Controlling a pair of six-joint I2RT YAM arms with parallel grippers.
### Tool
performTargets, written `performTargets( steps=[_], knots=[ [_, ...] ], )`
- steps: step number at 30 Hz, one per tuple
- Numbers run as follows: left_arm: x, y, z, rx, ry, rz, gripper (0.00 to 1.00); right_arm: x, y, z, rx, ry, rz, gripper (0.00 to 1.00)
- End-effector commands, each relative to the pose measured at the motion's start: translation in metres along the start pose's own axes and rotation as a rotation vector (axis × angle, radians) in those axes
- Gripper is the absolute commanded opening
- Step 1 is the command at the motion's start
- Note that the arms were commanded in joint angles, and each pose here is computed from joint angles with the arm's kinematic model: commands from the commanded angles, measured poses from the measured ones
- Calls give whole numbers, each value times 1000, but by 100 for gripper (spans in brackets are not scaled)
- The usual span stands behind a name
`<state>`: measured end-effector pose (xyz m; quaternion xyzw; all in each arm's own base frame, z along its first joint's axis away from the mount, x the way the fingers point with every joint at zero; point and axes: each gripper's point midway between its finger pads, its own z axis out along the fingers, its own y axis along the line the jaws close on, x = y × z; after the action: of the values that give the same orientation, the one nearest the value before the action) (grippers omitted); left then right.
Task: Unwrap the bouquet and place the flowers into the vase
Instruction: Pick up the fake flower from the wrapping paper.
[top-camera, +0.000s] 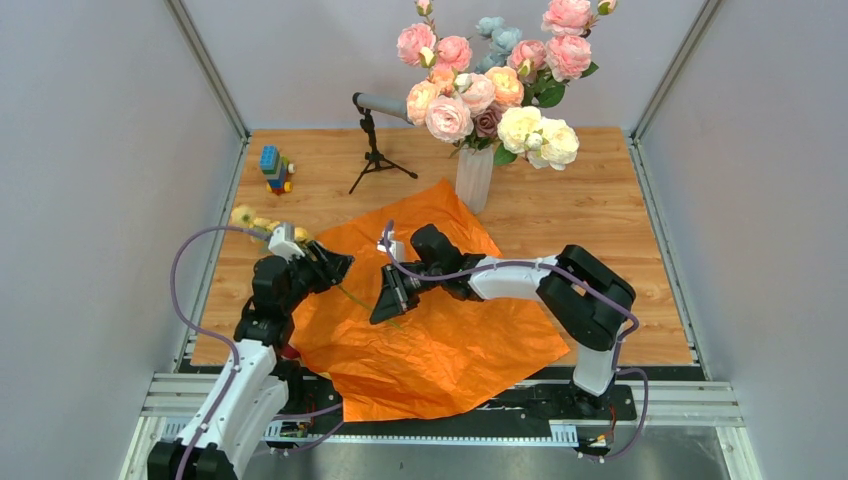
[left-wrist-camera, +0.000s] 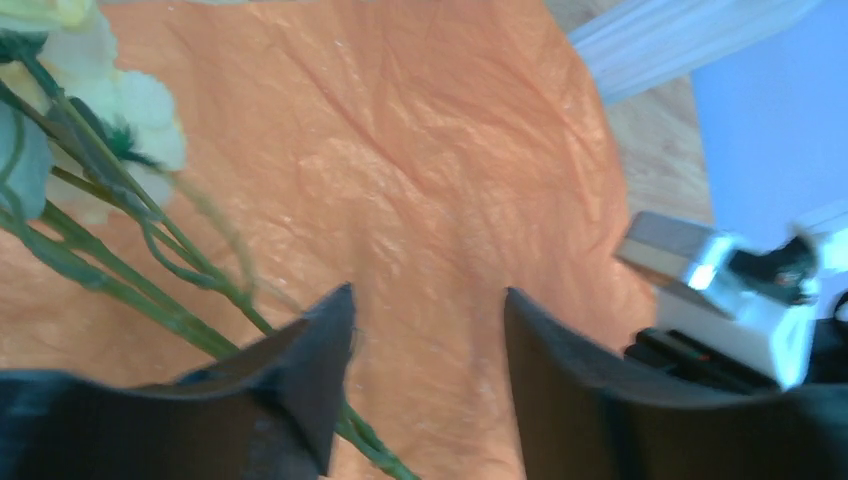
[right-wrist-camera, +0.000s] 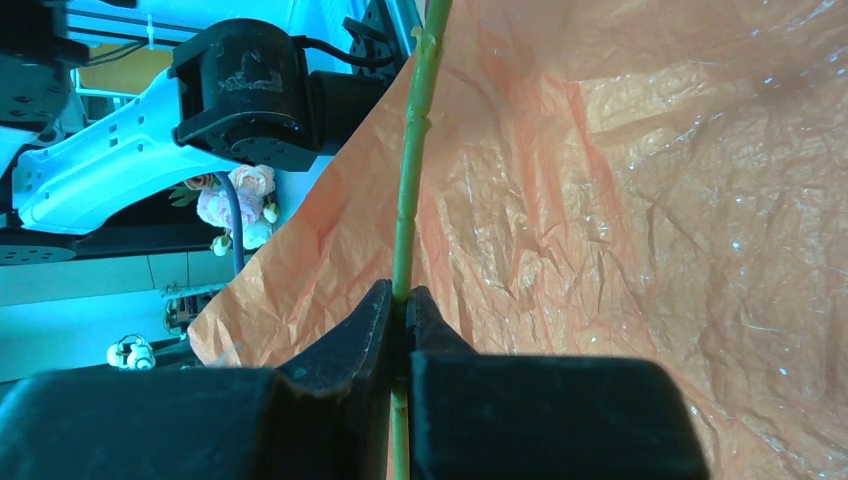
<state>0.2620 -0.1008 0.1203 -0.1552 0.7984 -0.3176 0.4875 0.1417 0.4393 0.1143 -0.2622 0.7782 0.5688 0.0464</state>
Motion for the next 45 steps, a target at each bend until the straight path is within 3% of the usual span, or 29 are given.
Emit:
performTargets(
  steps=[1, 6, 14, 18, 21, 23, 24, 26, 32, 35, 37, 40, 45],
  knots=[
    [-27, -27, -13, 42, -23, 73, 74, -37, 50, -7, -110, -115, -163, 0],
    [-62, -68, -42, 120, -106, 119, 90, -57, 69, -21, -100, -250, -228, 0],
    [-75, -92, -72, 137, -117, 49, 99, -81, 102, -61, -66, -471, -378, 0],
    [-74, -123, -74, 313, -102, -25, 100, -80, 114, -73, -68, -497, -449, 0],
    [-81, -164, -87, 549, -115, -8, 100, -76, 121, -75, -85, -500, -483, 0],
    [-84, -171, -92, 580, -121, 22, 97, -72, 126, -75, -101, -500, -504, 0],
    [-84, -170, -92, 571, -120, 44, 95, -71, 129, -75, -107, -501, -516, 0],
    [-84, -170, -92, 558, -112, 68, 82, -68, 133, -74, -112, -500, -536, 0],
    [-79, -173, -93, 592, -91, 86, 22, -67, 135, -72, -85, -492, -556, 0],
    [-77, -171, -94, 590, -103, 147, 0, -74, 131, -83, 2, -518, -577, 33],
    [-76, -170, -95, 588, -107, 194, 0, -78, 133, -93, 56, -537, -599, 54],
    [-73, -174, -98, 622, -102, 251, 0, -87, 144, -109, 100, -585, -647, 72],
    [-57, -188, -108, 740, -53, 333, 0, -116, 170, -125, 151, -632, -692, 85]
  ],
)
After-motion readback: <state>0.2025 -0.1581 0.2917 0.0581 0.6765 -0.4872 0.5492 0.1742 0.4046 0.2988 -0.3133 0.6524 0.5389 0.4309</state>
